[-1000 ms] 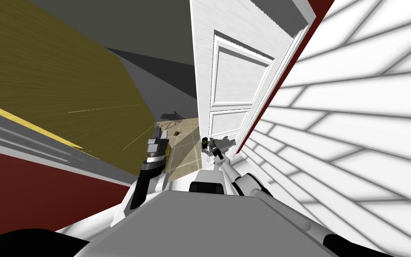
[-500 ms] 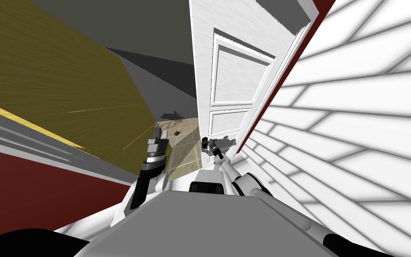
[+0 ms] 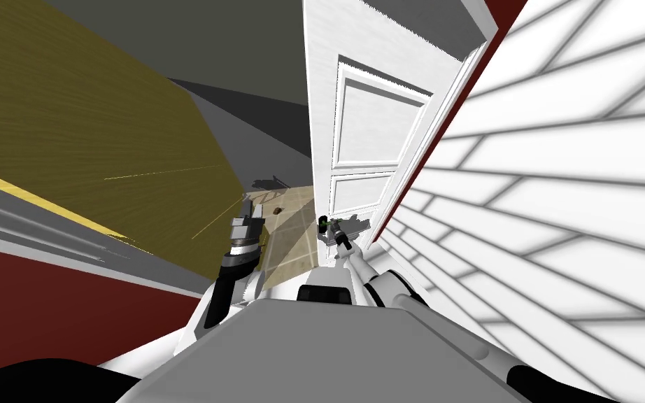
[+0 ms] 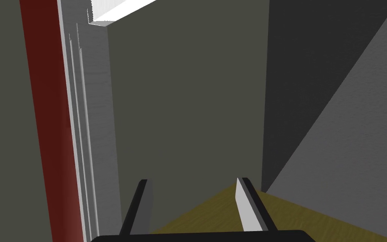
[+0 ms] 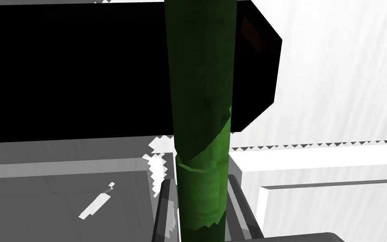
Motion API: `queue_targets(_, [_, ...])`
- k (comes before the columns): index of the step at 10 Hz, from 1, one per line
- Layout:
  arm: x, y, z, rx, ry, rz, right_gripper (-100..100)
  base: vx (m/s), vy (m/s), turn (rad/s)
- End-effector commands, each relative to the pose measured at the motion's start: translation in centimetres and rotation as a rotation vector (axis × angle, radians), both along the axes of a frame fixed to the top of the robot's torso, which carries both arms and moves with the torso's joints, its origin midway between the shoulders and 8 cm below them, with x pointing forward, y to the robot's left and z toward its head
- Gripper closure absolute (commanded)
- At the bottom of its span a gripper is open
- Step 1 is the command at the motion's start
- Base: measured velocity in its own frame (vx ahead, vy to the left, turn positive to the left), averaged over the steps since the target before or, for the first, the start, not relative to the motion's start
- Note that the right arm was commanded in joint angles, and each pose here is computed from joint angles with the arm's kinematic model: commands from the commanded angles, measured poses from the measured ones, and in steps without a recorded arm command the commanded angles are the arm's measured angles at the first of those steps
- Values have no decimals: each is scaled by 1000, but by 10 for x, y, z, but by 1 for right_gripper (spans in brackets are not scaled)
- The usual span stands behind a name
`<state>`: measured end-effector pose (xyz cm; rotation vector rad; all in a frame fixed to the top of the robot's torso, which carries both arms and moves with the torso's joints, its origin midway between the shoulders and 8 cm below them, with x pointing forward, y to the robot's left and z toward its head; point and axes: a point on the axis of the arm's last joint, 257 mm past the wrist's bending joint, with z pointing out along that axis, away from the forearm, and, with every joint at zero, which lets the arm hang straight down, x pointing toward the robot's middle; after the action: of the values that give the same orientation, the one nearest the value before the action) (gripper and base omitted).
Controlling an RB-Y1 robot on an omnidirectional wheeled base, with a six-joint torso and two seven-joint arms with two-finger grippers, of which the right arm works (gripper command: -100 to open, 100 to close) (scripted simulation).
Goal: Push the door open
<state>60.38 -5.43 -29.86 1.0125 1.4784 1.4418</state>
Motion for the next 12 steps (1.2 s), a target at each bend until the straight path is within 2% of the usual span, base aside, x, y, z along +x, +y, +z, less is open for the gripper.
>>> queue_targets(1, [4,-9,9,-2,-18,-11,100,90,92,-33])
queue_targets(2, [4,-9,9,-2,-18,-11,100,50,36,-4])
queue_targets(3, [7,-22,9,-7,-19,-32,100,116,76,-24])
queue_targets(5, [10,-37,8,-11,-19,-56,100,140,141,-52])
queue_targets(6, [10,-37,8,-11,-19,-56,100,118,117,-44])
queue_targets(7, [14,-52,8,-13,-19,-81,100,116,145,-49])
queue_targets(9, [14,-57,8,-14,-19,-90,100,143,137,-51])
queue_targets(10, [17,-72,8,-15,-19,-117,100,142,133,-63])
queue_targets(12, [19,-86,8,-15,-19,-144,100,140,163,-84])
